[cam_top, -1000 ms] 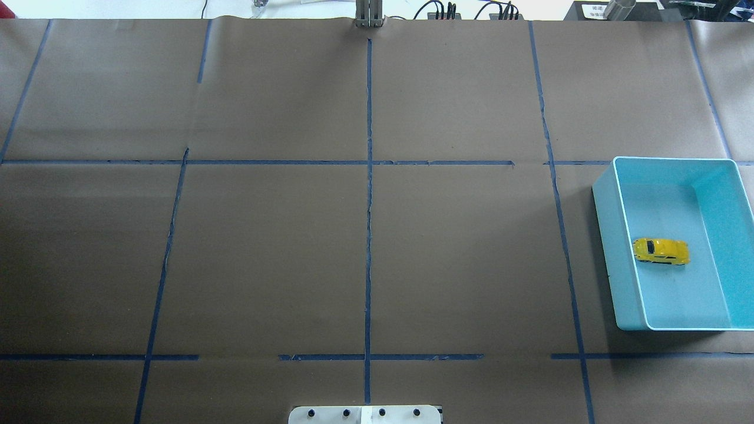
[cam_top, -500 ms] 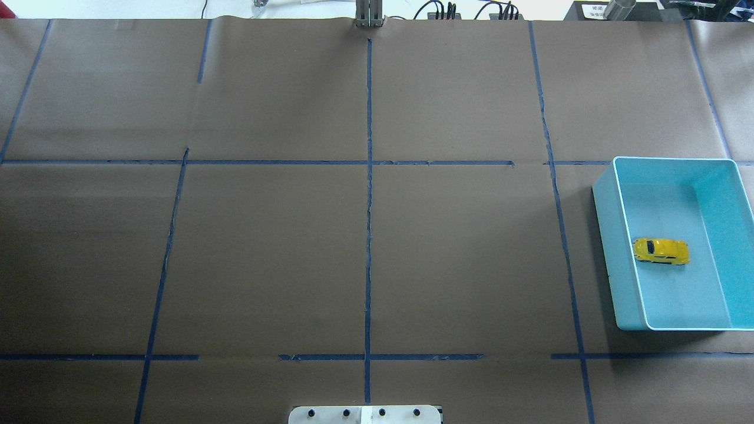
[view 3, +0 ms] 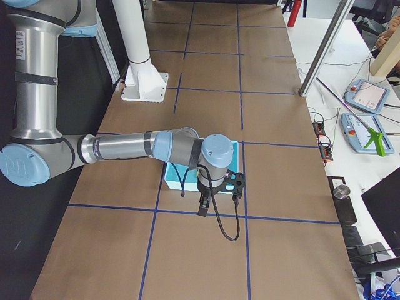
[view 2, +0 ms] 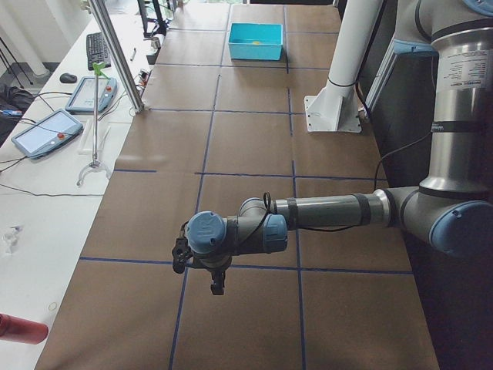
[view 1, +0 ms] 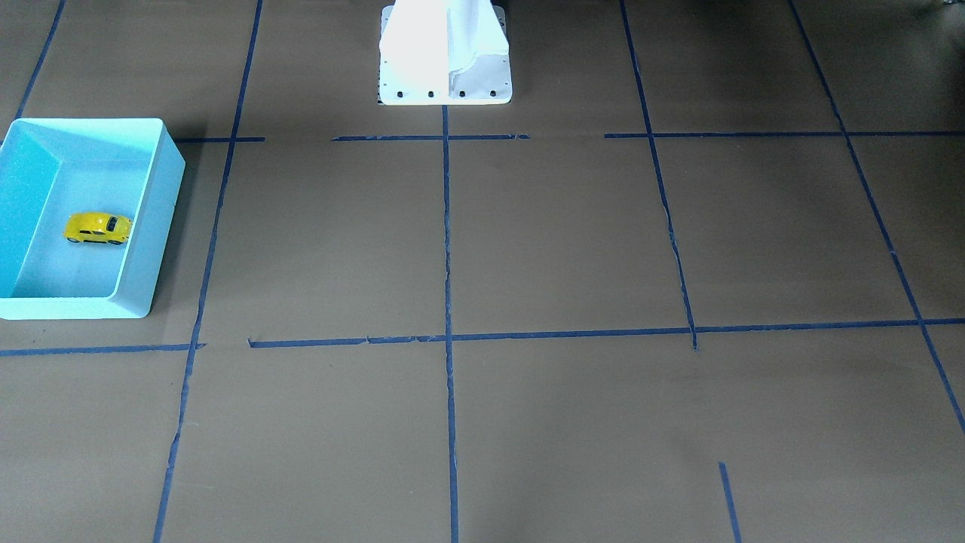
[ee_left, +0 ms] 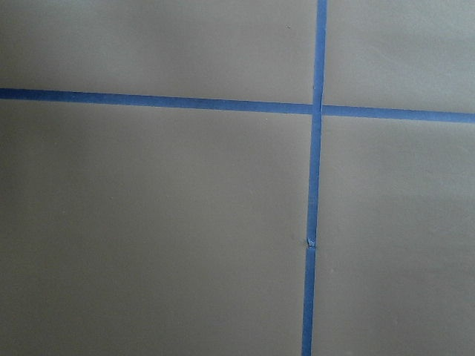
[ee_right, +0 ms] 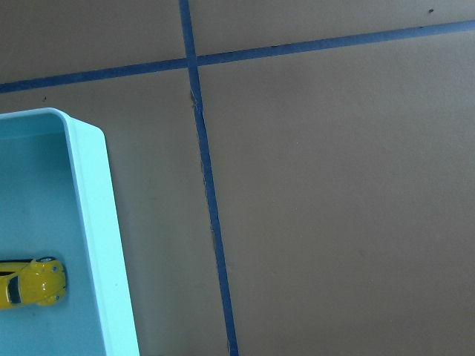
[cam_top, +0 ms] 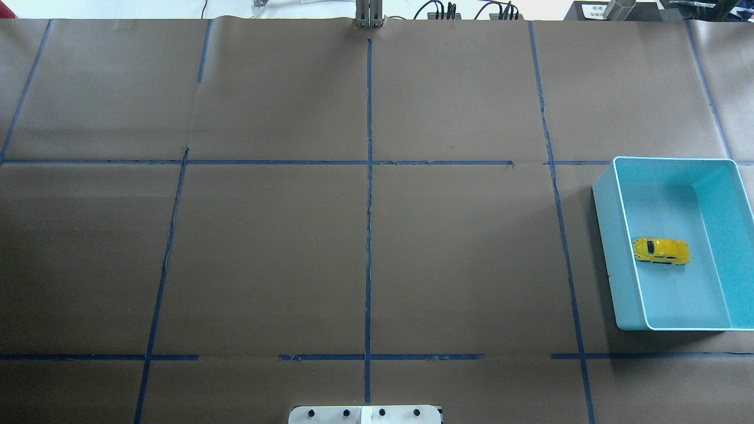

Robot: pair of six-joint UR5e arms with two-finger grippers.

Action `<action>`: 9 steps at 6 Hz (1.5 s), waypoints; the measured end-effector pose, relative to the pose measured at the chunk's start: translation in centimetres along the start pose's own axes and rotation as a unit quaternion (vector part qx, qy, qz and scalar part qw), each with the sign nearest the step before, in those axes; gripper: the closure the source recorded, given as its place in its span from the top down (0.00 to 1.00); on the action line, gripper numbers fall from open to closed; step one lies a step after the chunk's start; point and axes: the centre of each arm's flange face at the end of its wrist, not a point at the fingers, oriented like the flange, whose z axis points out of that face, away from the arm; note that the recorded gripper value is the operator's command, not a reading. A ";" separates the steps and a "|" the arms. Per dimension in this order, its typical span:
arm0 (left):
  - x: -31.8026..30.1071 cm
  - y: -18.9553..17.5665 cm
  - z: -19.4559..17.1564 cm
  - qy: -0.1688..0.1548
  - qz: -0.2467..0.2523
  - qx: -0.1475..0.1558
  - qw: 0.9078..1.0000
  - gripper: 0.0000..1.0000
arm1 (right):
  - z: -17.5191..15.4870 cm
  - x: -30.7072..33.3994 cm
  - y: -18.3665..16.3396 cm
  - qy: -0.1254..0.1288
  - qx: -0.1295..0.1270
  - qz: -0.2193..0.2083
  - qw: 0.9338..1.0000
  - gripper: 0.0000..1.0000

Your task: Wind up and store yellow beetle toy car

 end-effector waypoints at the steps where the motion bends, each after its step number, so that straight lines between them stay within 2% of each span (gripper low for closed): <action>1: -0.2 0.1 0.2 0.000 0.000 -0.002 1.000 1.00 | 0.5 0.5 0.2 0.002 -0.007 0.005 1.000 1.00; 4: -0.4 0.1 0.4 0.002 -0.002 -0.004 1.000 1.00 | 2.4 2.1 -0.4 0.001 -0.013 0.007 1.000 1.00; 9: -0.5 0.1 0.4 0.002 -0.002 -0.004 1.000 1.00 | 2.2 2.0 -0.7 -0.001 -0.009 0.002 1.000 1.00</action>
